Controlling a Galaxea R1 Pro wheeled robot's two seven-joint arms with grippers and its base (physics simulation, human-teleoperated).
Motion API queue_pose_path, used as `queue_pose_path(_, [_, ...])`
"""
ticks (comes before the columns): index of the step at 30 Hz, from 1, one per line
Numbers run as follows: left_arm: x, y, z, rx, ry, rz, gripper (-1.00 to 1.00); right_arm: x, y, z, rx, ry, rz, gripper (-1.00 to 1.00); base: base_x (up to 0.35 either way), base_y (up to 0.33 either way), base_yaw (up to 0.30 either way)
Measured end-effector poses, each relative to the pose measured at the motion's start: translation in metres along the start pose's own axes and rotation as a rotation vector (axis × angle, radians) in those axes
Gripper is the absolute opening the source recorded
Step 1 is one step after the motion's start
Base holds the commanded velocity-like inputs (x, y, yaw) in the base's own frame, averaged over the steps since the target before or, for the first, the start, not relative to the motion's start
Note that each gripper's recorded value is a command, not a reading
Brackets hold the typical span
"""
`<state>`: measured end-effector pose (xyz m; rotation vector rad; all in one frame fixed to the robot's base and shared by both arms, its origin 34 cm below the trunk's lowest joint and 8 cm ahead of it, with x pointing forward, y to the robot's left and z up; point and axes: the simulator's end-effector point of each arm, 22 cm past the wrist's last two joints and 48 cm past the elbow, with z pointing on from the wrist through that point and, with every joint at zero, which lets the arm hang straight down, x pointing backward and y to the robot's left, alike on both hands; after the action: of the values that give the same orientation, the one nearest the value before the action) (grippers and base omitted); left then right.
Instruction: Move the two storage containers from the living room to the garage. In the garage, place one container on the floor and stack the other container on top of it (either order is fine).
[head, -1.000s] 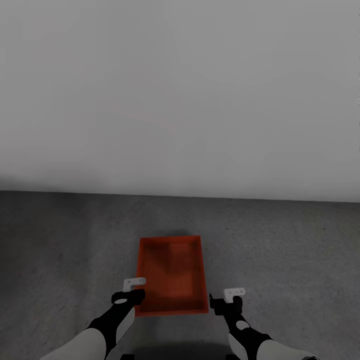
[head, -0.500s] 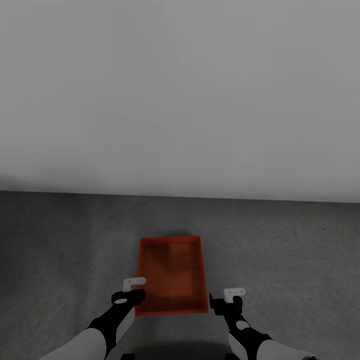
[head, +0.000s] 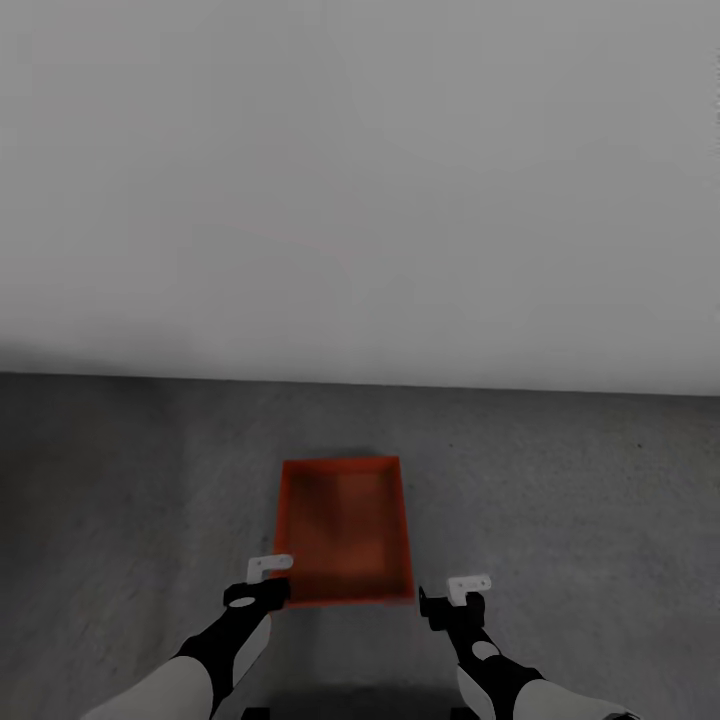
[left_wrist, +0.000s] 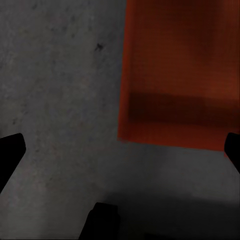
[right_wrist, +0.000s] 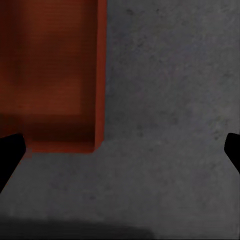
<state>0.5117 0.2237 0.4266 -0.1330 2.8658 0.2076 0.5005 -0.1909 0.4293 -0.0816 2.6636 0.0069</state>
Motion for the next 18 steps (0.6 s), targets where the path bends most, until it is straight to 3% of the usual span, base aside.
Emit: queue_pose_path(18, [0.0003,-0.0013,-0.0003,0.001,0.001,0.000,1.00,0.0000,0.0002,0.0000,-0.001,0.000,0.000,1.00,-0.343,0.000,0.000])
